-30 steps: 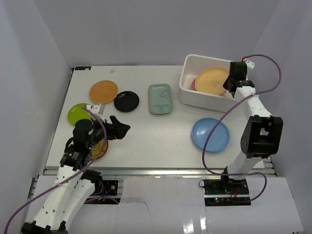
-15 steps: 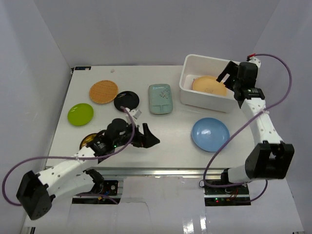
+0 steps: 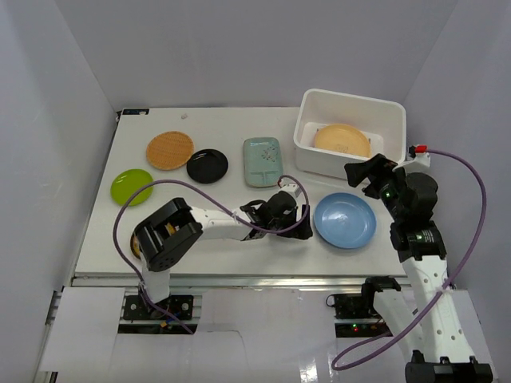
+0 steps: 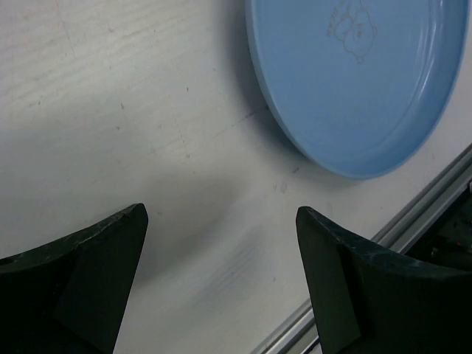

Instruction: Place the plates into the plastic bin on the countertop

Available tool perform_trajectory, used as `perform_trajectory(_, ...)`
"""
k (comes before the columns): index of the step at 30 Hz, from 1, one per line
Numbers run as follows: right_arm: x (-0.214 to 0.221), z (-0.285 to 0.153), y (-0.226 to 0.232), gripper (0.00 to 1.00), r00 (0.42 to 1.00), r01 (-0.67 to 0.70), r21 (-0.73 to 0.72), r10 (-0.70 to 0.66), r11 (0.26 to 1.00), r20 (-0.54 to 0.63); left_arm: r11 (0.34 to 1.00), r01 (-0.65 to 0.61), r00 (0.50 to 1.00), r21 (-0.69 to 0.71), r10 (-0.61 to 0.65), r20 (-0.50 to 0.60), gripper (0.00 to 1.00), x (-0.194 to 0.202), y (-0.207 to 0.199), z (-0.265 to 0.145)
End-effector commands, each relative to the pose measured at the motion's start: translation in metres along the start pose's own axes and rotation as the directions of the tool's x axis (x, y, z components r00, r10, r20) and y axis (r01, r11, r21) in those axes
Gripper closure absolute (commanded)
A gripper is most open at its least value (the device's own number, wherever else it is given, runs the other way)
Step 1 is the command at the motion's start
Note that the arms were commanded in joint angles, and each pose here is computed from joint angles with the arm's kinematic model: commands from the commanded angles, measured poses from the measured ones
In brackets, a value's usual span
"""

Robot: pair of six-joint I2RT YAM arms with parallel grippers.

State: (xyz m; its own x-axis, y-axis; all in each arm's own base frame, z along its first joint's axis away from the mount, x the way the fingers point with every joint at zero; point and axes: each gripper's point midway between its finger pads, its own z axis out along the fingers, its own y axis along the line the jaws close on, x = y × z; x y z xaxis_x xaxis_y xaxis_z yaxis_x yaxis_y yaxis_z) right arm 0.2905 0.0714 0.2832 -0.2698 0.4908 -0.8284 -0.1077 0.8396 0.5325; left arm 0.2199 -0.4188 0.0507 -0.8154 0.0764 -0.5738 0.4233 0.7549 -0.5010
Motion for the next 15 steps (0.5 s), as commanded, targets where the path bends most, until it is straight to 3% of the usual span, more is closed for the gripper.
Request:
perform_trajectory(1,-0.004,-0.023,0.011,0.11,0.999,0.026,-0.046,-0.025,0.999,0.033,0.999,0.013,0.995,0.038,-0.017,0.099,0.07,-0.036,-0.026,0.012)
perform_trajectory(7,-0.013,-0.040,0.023,0.11,0.997,0.060,-0.084,-0.055,0.995,0.054,0.999,-0.001,0.996,0.033,-0.002,0.091,0.02,-0.044,-0.039,0.058)
perform_trajectory(13,-0.014,-0.049,0.034,0.11,0.997,0.067,-0.128,-0.060,0.990,0.054,1.000,0.006,0.998,-0.003,-0.005,0.063,0.02,-0.042,-0.037,0.101)
perform_trajectory(15,-0.015,-0.051,0.035,0.11,0.996,0.070,-0.132,-0.062,0.989,0.059,1.000,0.004,0.998,-0.005,-0.004,0.056,0.06,-0.040,-0.036,0.111)
